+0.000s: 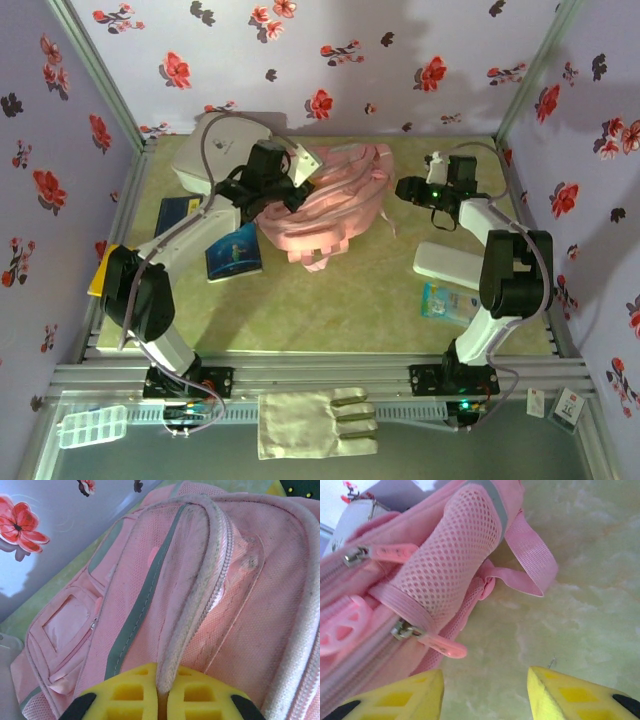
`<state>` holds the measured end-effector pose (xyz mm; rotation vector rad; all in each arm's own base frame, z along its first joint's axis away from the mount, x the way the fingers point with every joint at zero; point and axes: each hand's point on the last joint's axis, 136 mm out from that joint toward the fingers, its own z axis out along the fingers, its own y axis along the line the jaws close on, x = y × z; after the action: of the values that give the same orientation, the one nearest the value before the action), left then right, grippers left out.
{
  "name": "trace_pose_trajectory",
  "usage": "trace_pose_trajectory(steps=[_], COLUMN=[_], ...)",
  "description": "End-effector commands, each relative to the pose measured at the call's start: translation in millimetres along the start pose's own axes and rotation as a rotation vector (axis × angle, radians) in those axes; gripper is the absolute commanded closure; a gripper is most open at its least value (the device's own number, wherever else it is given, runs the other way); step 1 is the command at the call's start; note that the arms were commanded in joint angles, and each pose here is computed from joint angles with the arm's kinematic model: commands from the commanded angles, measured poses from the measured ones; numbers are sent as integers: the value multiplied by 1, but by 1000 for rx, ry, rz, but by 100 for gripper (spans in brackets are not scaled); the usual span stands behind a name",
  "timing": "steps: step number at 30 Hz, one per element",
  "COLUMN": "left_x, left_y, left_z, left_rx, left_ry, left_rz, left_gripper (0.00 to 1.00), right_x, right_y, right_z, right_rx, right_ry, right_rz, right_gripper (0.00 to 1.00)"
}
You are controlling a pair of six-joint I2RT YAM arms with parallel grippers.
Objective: Pack the student bag
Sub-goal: Unzip the student bag at the center of the table.
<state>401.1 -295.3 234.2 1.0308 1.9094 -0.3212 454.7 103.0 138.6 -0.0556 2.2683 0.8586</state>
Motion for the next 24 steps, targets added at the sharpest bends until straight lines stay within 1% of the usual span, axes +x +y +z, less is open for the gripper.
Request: trace_pose_trajectory(steps=[1,4,7,11,14,17,20,24], left_x=[-41,-42,-42,-40,-40,-39,-40,-40], left_y=[20,21,20,19,19,19,18,16], left_z=[-28,-29,-29,-28,-29,-29,-29,-28], left_rx=[-65,-65,-56,-51,-51,-51,-42,-31], left_ry=[-140,-145,-141,-130,-130,-129,-130,-132], left_rz=[-29,-25,-23,-23,-23,-25,-24,-27], left_gripper=[100,100,100,100,100,100,100,100], right_x=[10,12,14,8,5,10,13,9], right_y=[3,4,9,8,14,21,22,26], right_z=[1,6,16,23,26,27,28,30], right_rx=[-31,-52,-94,-107,-150,-189,-190,-218], right_ry=[38,49,45,58,51,79,97,107], right_rz=[-117,-141,-209,-232,-239,-254,-283,-293], right_gripper=[52,52,55,57,55,54,53,60])
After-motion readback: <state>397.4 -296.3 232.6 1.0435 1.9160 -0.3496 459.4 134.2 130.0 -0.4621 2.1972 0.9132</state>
